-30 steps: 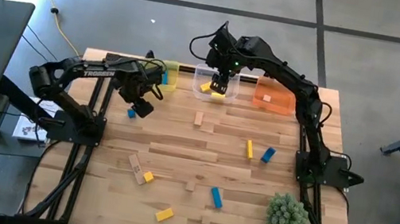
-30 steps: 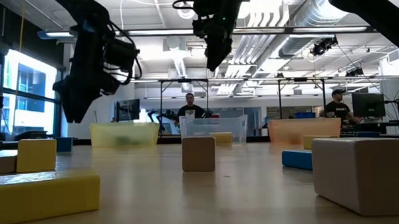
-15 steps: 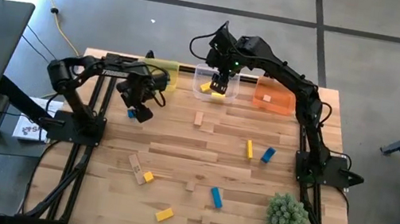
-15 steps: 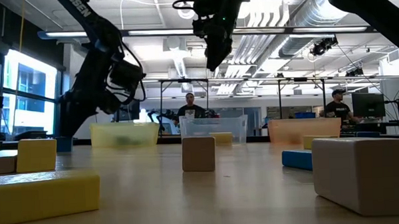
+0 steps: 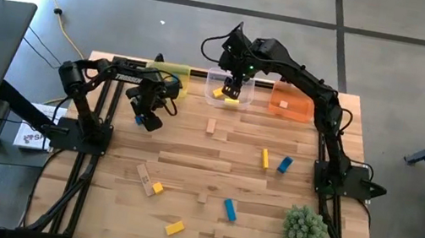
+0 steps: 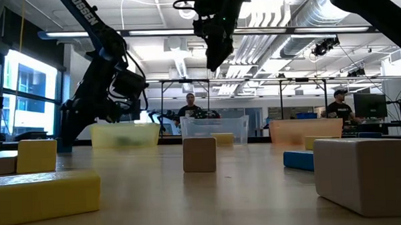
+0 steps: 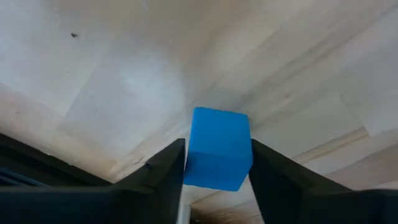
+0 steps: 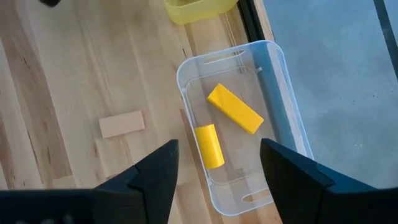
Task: Sort & place blocks by color
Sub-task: Put the blue block into the yellow bin
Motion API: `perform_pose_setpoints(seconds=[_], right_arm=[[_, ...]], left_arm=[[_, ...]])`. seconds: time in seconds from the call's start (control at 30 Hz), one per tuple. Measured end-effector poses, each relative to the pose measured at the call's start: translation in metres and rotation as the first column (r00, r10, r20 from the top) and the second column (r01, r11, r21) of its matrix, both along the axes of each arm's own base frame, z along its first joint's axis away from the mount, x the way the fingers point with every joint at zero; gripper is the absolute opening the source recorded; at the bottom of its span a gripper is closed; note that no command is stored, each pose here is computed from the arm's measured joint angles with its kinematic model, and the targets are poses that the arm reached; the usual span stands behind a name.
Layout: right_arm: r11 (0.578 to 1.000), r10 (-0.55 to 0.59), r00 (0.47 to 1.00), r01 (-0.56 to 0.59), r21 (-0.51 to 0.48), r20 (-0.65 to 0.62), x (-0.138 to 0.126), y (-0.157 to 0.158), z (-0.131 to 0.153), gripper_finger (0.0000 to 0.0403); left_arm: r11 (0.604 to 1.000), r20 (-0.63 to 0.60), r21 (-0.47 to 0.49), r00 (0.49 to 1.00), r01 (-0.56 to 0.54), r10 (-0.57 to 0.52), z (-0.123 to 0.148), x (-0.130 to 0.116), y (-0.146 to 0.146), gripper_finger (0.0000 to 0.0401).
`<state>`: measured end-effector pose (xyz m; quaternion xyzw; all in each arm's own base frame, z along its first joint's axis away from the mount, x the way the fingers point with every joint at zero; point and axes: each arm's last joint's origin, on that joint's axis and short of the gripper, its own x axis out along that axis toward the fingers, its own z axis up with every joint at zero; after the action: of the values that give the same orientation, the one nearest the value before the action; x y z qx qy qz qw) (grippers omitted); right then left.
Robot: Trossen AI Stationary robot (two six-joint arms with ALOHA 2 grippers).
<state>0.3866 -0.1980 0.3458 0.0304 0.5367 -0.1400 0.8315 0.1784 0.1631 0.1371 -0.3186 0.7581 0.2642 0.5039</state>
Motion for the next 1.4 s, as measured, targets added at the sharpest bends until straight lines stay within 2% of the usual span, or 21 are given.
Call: perform_pose_setpoints(seconds=[0.13,0.4,0.57,0.73,0.93,1.17,1.4], right_arm=[[1.0,-0.008,1.0,0.008,-0.001,0.01,0.001,-0.001,0.0,0.0215],[0.994,-0.105,0.994,0.103,0.043,0.026,0.001,0.0,0.0,0.0215],[0.986,-0.151,0.988,0.15,0.072,0.019,0.001,0.003,0.0,0.0215],[0.971,-0.217,0.976,0.213,0.105,0.022,0.001,0.004,-0.001,0.0215],[0.943,-0.307,0.951,0.299,0.146,0.029,0.0,0.004,-0.001,0.0215],[0.93,-0.337,0.941,0.328,0.169,0.031,0.004,0.012,-0.001,0.0215],[0.937,-0.321,0.947,0.312,0.157,0.034,0.009,0.021,-0.001,0.0215]], left_arm=[[0.999,0.009,-0.014,0.999,0.042,-0.042,0.0,0.0,0.0,0.0101],[0.994,0.047,-0.014,0.993,0.105,-0.104,0.003,0.001,0.001,0.0101],[0.99,0.154,0.018,0.978,0.137,-0.138,0.017,0.006,0.003,0.0101],[0.98,0.252,0.12,0.95,0.159,-0.185,0.042,0.009,0.008,0.0101],[0.95,0.369,0.29,0.903,0.112,-0.219,0.074,0.012,0.026,0.0101],[0.881,0.479,0.472,0.848,-0.029,-0.229,0.098,0.012,0.061,0.0102],[0.813,0.524,0.56,0.829,-0.161,-0.197,0.103,-0.001,0.087,0.0114]])
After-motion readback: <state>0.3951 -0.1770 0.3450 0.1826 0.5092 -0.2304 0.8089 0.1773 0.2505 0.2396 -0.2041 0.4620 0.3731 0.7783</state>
